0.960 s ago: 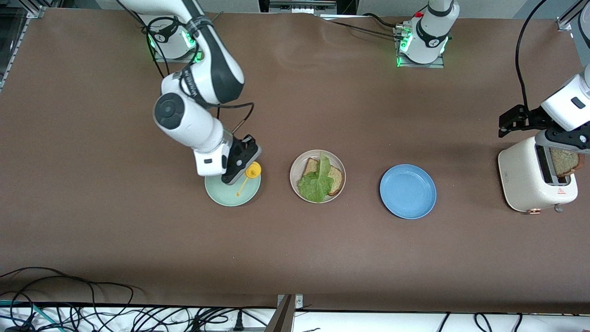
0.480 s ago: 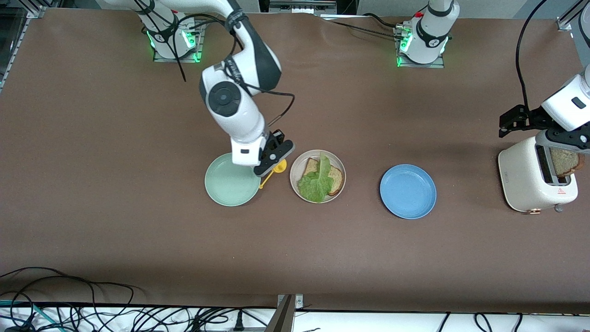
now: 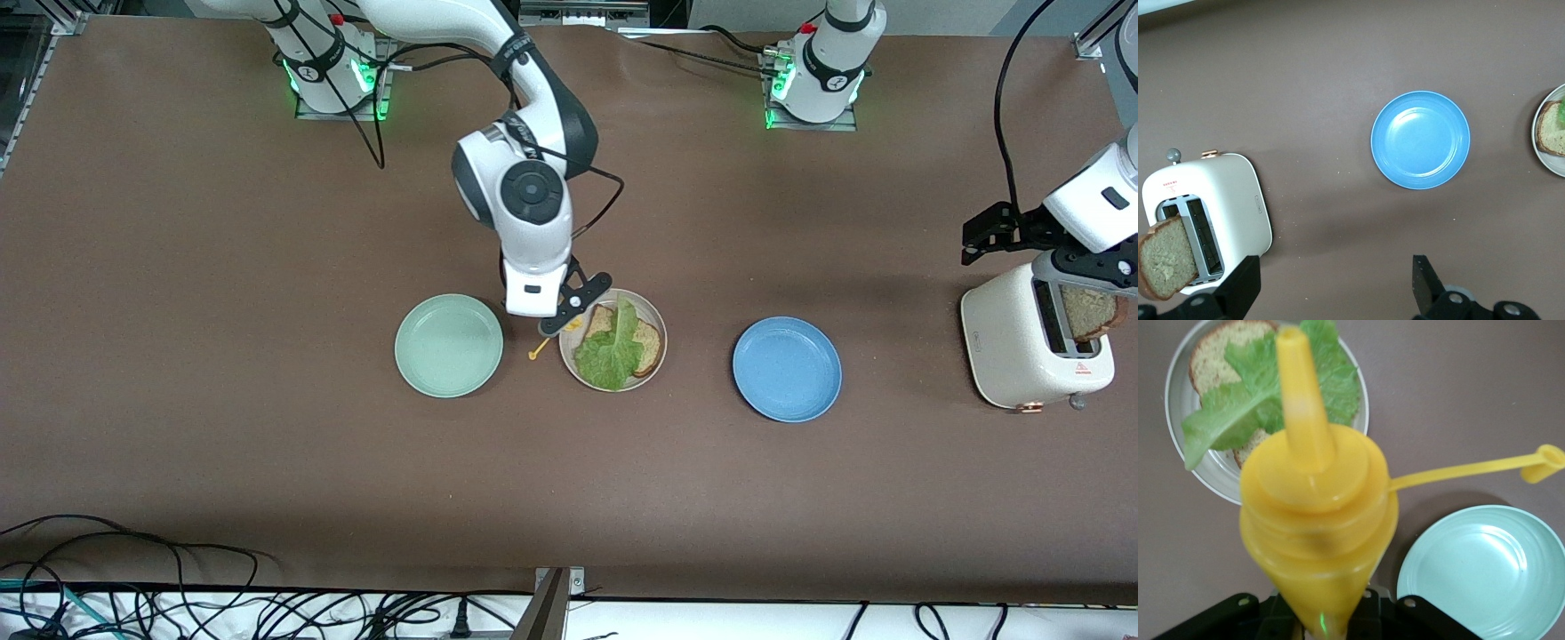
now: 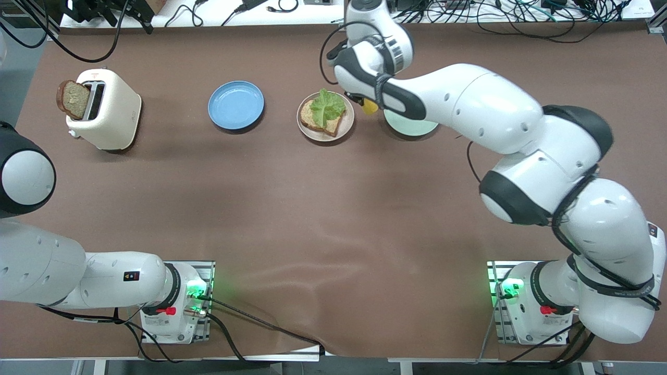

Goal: Make sandwich on beige plate with both arms

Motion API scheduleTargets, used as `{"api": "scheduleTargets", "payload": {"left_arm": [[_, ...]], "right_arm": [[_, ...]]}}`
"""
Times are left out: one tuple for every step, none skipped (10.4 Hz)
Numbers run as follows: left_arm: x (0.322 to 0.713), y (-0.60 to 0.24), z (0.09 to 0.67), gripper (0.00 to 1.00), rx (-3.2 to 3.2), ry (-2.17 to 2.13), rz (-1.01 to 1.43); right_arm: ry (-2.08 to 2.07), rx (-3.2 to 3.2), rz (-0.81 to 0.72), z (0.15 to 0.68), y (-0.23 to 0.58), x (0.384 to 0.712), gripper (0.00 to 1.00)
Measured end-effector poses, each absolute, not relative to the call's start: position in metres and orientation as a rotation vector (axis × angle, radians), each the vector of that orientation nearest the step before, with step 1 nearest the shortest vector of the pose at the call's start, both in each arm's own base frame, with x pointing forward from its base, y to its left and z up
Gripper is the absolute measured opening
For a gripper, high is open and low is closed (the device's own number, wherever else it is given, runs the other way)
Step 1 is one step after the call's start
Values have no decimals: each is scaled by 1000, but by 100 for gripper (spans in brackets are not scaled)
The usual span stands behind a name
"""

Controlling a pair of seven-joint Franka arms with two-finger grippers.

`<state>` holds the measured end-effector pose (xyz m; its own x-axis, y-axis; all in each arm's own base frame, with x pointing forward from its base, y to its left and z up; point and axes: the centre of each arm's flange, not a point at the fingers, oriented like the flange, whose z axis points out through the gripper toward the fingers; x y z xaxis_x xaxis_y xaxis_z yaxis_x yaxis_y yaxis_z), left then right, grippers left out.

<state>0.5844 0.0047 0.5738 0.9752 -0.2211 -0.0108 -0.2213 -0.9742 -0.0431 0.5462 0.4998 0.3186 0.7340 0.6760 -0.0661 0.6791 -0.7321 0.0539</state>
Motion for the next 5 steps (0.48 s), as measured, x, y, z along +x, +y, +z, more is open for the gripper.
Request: {"api": "scheduleTargets", "payload": {"left_arm": [[584,5,574,100,-3078,345,9],[584,5,574,100,-3078,345,9],[584,5,574,100,-3078,344,9],[584,5,574,100,-3078,343,9],[584,5,574,100,-3078,343,9]], "right_arm": [[1125,2811,-101,310,504,543,23],[1130,2773,-128,302,505,541,23],[1140,2742,-146,294,511,539,23],[1154,2719,-153,285,519,536,23],[1167,2697,-161,273,526,532,23]]}}
